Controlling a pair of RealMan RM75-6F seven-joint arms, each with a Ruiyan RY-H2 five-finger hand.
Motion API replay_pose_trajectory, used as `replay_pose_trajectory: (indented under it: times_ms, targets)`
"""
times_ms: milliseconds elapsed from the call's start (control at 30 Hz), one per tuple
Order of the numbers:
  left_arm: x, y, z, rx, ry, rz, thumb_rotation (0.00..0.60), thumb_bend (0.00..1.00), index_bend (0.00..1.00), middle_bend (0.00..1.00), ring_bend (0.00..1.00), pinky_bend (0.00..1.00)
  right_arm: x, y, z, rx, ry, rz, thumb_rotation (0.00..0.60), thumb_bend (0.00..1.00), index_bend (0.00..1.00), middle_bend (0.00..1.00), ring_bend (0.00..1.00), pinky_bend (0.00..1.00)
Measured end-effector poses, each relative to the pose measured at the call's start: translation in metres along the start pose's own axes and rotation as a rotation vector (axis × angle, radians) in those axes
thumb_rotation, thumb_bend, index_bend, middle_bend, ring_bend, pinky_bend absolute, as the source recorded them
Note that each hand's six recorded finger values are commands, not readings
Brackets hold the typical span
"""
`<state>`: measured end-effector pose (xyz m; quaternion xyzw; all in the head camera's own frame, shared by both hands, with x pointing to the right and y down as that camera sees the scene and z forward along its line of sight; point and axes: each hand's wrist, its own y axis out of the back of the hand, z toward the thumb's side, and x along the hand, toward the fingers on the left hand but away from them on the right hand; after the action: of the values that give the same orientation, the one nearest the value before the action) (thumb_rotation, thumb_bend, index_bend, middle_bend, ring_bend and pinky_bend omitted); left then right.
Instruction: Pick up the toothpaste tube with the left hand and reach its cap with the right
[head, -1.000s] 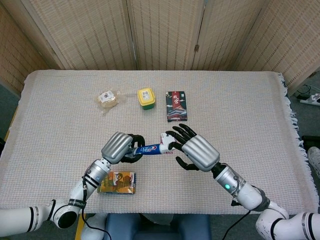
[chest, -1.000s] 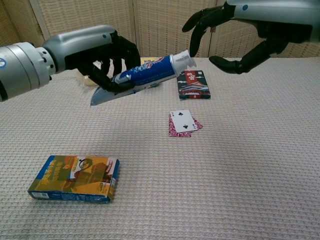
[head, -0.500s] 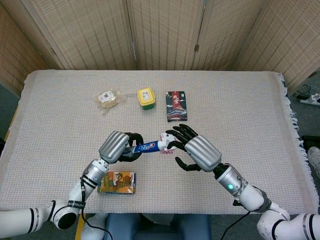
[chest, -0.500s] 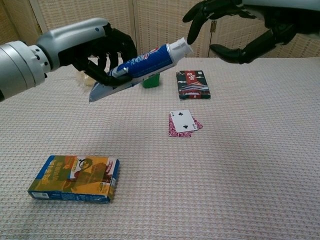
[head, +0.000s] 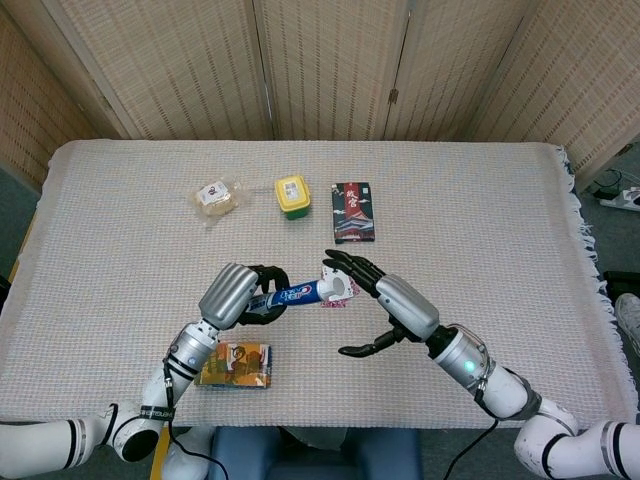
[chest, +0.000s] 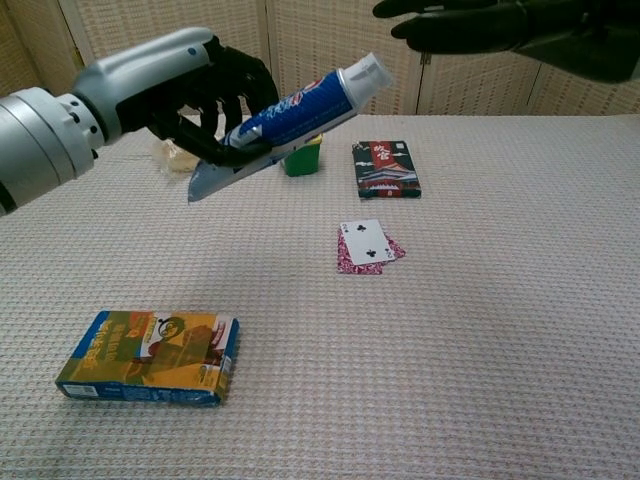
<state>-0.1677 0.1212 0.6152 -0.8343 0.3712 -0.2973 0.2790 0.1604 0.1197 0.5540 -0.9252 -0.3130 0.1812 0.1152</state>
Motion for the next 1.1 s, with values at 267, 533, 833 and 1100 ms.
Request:
replay_pose_trajectory:
  times_ms: [267, 533, 833, 1100]
  targets:
    - [0.001, -0.002, 0.006, -0.010, -0.013, 0.014, 0.600, 0.82, 0.76, 0.88, 0.77, 0.72, -0.024, -0.008, 0.000, -0.107, 0.032, -0.013, 0.382, 0.12, 0.00, 0.00, 0.00, 0.00]
    - [0.001, 0.000, 0.009, -0.021, -0.022, 0.031, 0.600, 0.82, 0.77, 0.88, 0.77, 0.72, -0.040, -0.013, 0.002, -0.181, 0.052, -0.024, 0.381, 0.12, 0.00, 0.00, 0.00, 0.00]
    - [0.002, 0.000, 0.011, -0.023, -0.027, 0.038, 0.600, 0.82, 0.77, 0.88, 0.77, 0.72, -0.050, -0.019, 0.005, -0.223, 0.061, -0.017, 0.380, 0.12, 0.00, 0.00, 0.00, 0.00]
    - [0.003, 0.002, 0.014, -0.041, -0.032, 0.046, 0.600, 0.82, 0.77, 0.88, 0.77, 0.72, -0.055, -0.025, 0.008, -0.278, 0.076, -0.012, 0.382, 0.12, 0.00, 0.00, 0.00, 0.00]
